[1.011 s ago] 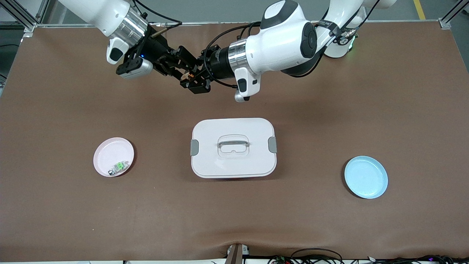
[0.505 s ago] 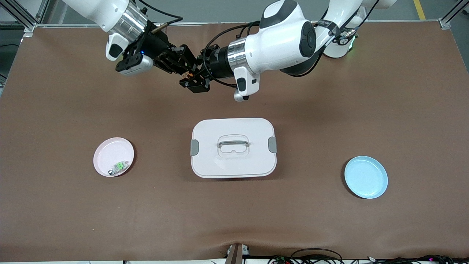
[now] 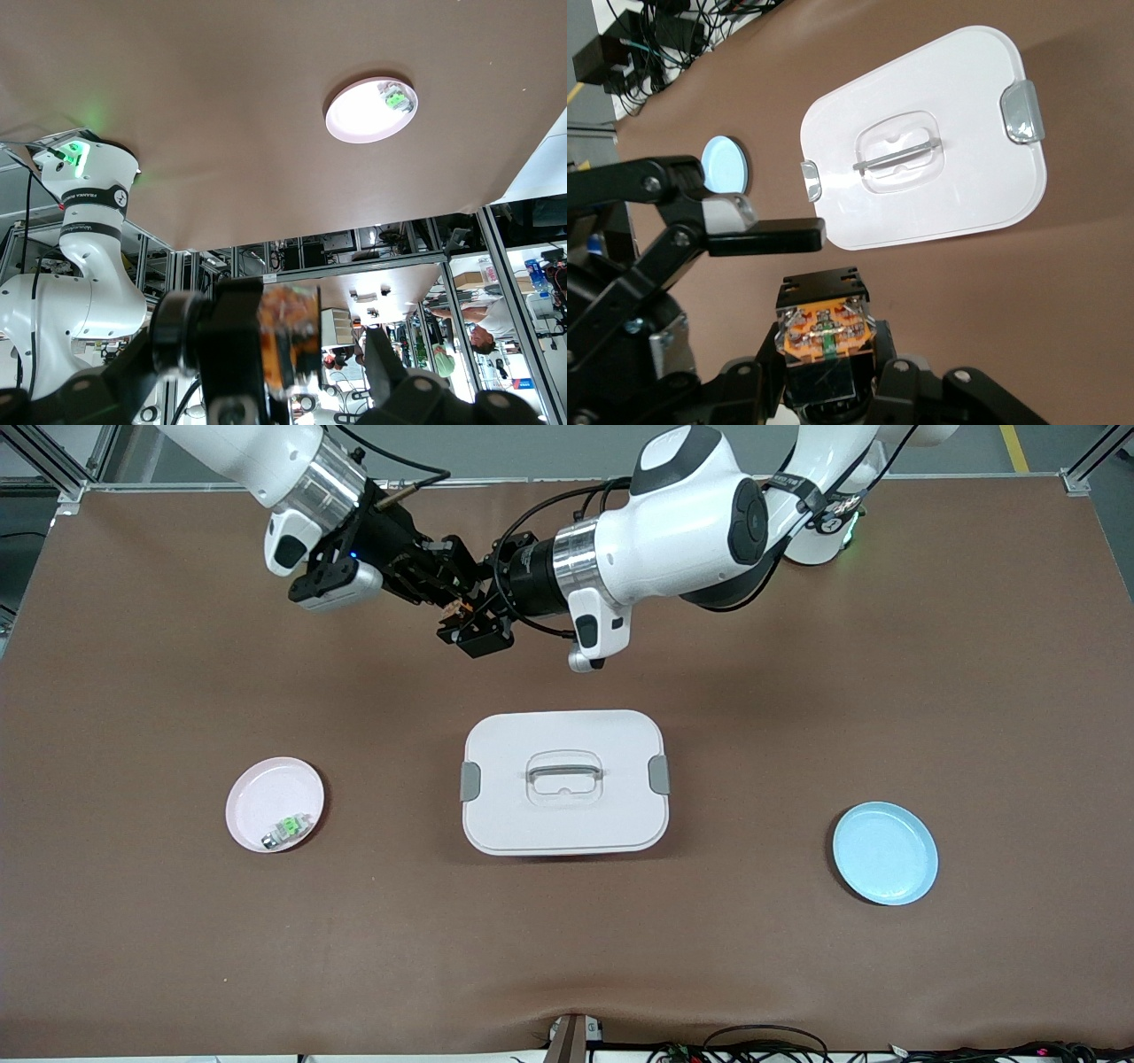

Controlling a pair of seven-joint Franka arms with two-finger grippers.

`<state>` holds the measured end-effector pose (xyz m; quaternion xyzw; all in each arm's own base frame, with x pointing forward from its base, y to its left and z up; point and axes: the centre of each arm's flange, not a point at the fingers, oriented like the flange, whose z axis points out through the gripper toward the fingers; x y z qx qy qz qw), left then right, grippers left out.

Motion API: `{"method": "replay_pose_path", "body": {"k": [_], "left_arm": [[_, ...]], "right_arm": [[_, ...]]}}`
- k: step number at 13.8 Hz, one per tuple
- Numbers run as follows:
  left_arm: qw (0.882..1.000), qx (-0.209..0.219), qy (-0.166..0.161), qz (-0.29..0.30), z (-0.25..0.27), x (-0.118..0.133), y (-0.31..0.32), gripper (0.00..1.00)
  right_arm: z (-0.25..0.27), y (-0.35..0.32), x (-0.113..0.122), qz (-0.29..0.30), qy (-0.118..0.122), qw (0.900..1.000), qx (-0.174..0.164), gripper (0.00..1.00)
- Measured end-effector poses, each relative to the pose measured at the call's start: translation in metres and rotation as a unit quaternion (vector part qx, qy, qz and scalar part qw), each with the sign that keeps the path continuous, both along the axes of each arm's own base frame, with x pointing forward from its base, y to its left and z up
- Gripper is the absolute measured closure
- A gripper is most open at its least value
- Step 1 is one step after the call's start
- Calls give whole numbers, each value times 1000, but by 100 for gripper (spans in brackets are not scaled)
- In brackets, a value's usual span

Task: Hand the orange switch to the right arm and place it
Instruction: 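Close the right gripper on the switch while the left gripper releases, then carry the switch to the white plate while the left gripper withdraws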

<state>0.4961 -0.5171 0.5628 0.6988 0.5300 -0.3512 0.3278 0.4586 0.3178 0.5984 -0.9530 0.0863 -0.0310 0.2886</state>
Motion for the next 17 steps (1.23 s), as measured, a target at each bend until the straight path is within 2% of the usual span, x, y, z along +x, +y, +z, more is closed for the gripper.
{"method": "replay_pose_path", "body": {"k": [2, 4, 6, 9, 11, 14, 17], "left_arm": [[1000, 0, 0, -2, 0, -2, -1, 0], [1000, 1, -4, -1, 1, 0, 0, 0], [1000, 15, -21, -3, -1, 3, 3, 0], [997, 57, -50, -14, -9, 12, 14, 0], [992, 103, -65, -24, -26, 24, 31, 0], [985, 142, -90, -44, -54, 51, 68, 0], [974, 168, -115, -99, -83, 80, 125, 0]], "right_arm": [[-2, -1, 3, 55, -17, 998, -18, 58], [-5, -10, 9, 127, -31, 991, -42, 58], [-9, -34, 24, 193, -56, 977, -71, 58], [-24, -88, 50, 287, -84, 950, -96, 58], [-40, -131, 67, 348, -96, 925, -123, 58], [-73, -187, 92, 439, -102, 875, -179, 58], [-108, -234, 112, 512, -93, 827, -211, 58]]}}
